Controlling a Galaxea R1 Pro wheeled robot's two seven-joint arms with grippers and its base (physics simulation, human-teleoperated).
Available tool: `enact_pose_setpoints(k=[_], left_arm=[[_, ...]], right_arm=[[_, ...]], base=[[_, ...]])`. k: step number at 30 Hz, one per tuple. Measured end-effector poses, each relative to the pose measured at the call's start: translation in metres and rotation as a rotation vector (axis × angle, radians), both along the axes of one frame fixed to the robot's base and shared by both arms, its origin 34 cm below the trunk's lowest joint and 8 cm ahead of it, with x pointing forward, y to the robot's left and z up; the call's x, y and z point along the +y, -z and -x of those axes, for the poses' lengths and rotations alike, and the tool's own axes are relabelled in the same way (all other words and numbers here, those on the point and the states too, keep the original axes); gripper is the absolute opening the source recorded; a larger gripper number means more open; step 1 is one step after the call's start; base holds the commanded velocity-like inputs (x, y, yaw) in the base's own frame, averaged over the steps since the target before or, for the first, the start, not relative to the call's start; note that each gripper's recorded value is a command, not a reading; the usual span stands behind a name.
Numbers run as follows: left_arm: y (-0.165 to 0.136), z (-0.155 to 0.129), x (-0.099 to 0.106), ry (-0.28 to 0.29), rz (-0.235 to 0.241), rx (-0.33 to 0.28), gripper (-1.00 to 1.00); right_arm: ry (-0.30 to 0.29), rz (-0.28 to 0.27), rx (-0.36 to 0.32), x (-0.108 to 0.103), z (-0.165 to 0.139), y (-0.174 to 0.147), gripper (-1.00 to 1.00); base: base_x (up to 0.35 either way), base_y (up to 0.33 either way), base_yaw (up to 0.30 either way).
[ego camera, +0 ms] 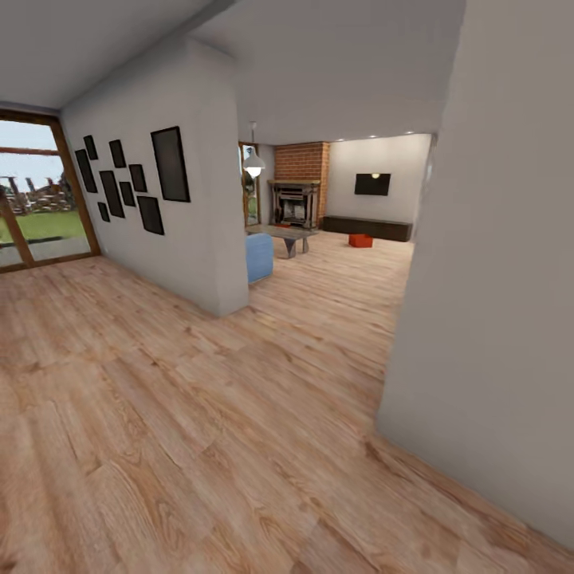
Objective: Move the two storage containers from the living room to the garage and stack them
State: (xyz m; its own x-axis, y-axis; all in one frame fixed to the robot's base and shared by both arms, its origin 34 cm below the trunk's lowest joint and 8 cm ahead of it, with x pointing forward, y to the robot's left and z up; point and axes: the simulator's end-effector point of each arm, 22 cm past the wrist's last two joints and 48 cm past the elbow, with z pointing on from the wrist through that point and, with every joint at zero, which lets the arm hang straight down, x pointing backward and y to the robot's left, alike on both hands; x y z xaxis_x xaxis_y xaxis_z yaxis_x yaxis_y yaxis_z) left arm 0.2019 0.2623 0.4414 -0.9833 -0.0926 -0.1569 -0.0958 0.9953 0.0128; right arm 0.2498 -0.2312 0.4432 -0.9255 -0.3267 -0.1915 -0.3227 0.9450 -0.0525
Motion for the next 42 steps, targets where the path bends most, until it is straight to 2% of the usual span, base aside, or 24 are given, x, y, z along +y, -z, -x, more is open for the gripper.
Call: enact_pose_setpoints(k=[42], left_arm=[[0.0001, 0.0006, 0.0013, 0.000, -0.001, 0.002, 1.00]], right_arm=[[0.004, 0.000, -0.003, -0.0003, -0.0006, -0.0001, 1.00]], base=[[0.323, 0.002, 0.002]])
